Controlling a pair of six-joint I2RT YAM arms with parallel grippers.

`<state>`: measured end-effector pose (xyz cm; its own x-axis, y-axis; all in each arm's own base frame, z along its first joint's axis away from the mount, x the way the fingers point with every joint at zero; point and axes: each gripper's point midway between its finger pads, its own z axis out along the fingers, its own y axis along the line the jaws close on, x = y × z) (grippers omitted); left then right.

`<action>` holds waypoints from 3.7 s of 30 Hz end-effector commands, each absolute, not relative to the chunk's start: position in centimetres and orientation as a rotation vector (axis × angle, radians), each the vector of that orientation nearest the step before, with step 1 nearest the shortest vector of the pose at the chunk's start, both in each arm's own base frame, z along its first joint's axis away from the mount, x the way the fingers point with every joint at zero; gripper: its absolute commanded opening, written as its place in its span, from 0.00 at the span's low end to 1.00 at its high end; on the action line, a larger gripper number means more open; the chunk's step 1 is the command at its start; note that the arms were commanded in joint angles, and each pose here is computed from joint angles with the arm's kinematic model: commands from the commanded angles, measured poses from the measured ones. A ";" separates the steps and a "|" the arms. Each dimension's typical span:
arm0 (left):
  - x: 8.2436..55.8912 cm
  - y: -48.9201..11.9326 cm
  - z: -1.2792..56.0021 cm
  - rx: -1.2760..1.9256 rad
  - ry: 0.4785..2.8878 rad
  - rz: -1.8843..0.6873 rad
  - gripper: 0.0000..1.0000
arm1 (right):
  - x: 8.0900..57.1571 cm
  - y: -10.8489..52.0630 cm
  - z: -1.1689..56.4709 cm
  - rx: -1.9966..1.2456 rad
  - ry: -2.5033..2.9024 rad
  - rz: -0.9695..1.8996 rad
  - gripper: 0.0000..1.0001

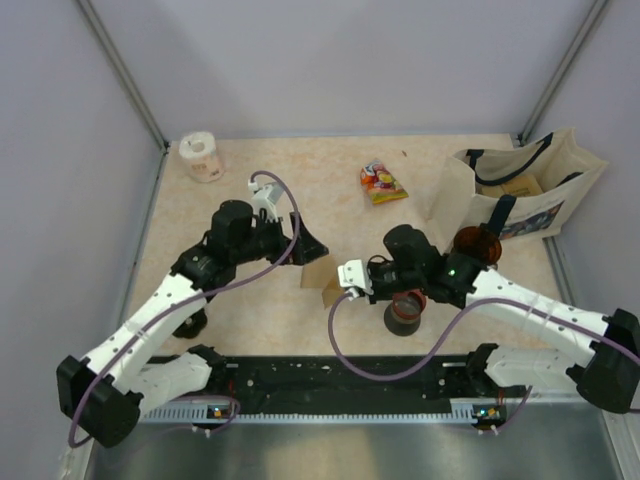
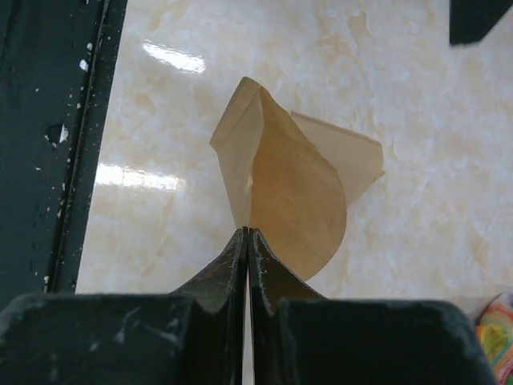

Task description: Place the coffee filter in the dripper

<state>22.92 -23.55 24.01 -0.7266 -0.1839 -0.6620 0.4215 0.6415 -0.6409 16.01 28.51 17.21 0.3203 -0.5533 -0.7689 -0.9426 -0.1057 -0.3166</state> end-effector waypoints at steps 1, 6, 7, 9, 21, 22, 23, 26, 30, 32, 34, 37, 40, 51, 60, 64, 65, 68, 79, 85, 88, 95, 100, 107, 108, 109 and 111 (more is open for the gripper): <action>22.6 -25.1 23.1 0.270 2.211 -1.144 0.99 | 16.2 30.3 19.1 -1.905 1.181 0.517 0.00; 22.5 -25.2 19.6 0.294 2.358 -1.107 0.99 | 16.5 31.4 19.7 -1.975 1.125 0.419 0.00; 22.3 -25.2 19.2 0.296 2.373 -1.109 0.99 | 16.5 31.5 19.9 -1.985 1.115 0.406 0.00; 22.3 -25.4 18.5 0.298 2.390 -1.108 0.99 | 16.4 31.7 19.5 -2.011 1.115 0.384 0.00; 20.8 -27.0 15.7 0.415 2.478 -1.170 0.84 | 17.0 32.3 19.4 -2.063 1.097 0.264 0.00; 20.9 -26.9 15.3 0.404 2.493 -1.141 0.84 | 16.8 32.3 19.4 -2.072 1.093 0.263 0.00; 21.1 -26.8 15.1 0.398 2.502 -1.118 0.82 | 16.6 32.4 19.6 -2.076 1.080 0.264 0.00; 21.2 -27.0 15.0 0.408 2.506 -1.119 0.76 | 16.4 32.4 19.5 -2.085 1.066 0.264 0.00; 20.7 -27.6 15.3 0.467 2.498 -1.162 0.48 | 16.2 32.6 19.5 -2.092 1.057 0.262 0.00; 20.8 -27.5 15.4 0.473 2.505 -1.145 0.33 | 16.0 32.5 19.3 -2.094 1.066 0.269 0.00; 21.6 -26.9 15.1 0.452 2.507 -1.059 0.23 | 15.7 32.3 19.0 -2.093 1.095 0.283 0.00; 22.6 -25.9 14.9 0.425 2.499 -0.946 0.15 | 15.3 31.8 18.8 -2.078 1.134 0.301 0.00; 23.8 -25.1 15.2 0.389 2.474 -0.853 0.00 | 14.6 30.9 17.7 -2.080 1.174 0.324 0.00; 25.6 -24.8 18.9 0.383 2.305 -0.814 0.00 | 13.6 30.3 17.2 -1.994 1.256 0.400 0.04; 29.1 -20.7 20.6 0.143 2.142 -0.551 0.00 | 21.4 29.7 27.9 -1.061 1.484 0.272 0.99; 30.0 -20.0 22.8 0.029 1.995 -0.559 0.00 | 23.4 27.4 30.8 -0.392 1.662 0.472 0.99; 30.2 -19.9 23.3 0.026 1.959 -0.545 0.00 | 23.7 27.2 30.8 -0.275 1.691 0.538 0.99; 30.6 -19.8 24.9 0.048 1.859 -0.503 0.00 | 25.1 27.1 30.7 -0.056 1.748 0.696 0.99; 30.6 -21.0 27.7 0.118 1.719 -0.426 0.00 | 29.0 32.0 29.2 0.017 1.863 0.748 0.95; 30.5 -21.0 28.5 0.067 1.686 -0.444 0.00 | 30.1 33.7 25.6 0.042 1.951 0.717 0.90; 30.3 -21.4 28.9 0.070 1.674 -0.474 0.00 | 30.7 34.5 24.2 0.063 1.970 0.721 0.86; 30.0 -21.3 29.0 0.057 1.668 -0.490 0.00 | 31.2 34.7 21.7 0.083 2.001 0.676 0.67; 29.9 -19.4 29.0 -0.005 1.656 -0.431 0.00 | 30.5 33.1 20.0 0.116 2.025 0.642 0.43; 30.1 -17.5 28.8 -0.068 1.637 -0.354 0.00 | 29.0 31.2 18.8 0.118 2.043 0.632 0.26; 30.0 -17.6 28.8 -0.067 1.635 -0.363 0.00 | 28.8 31.1 18.7 0.111 2.044 0.641 0.25; 29.9 -17.8 28.8 -0.060 1.634 -0.373 0.00 | 28.7 31.2 18.9 0.104 2.038 0.656 0.23; 29.8 -18.4 28.8 -0.045 1.635 -0.404 0.00 | 28.5 31.4 19.3 0.074 2.029 0.677 0.18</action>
<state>29.21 -20.26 25.57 -0.2228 -0.1776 -0.9585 0.2690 0.9339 -0.2356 28.63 33.29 19.72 -0.5526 0.3429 -0.7597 -0.2257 0.8159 0.5324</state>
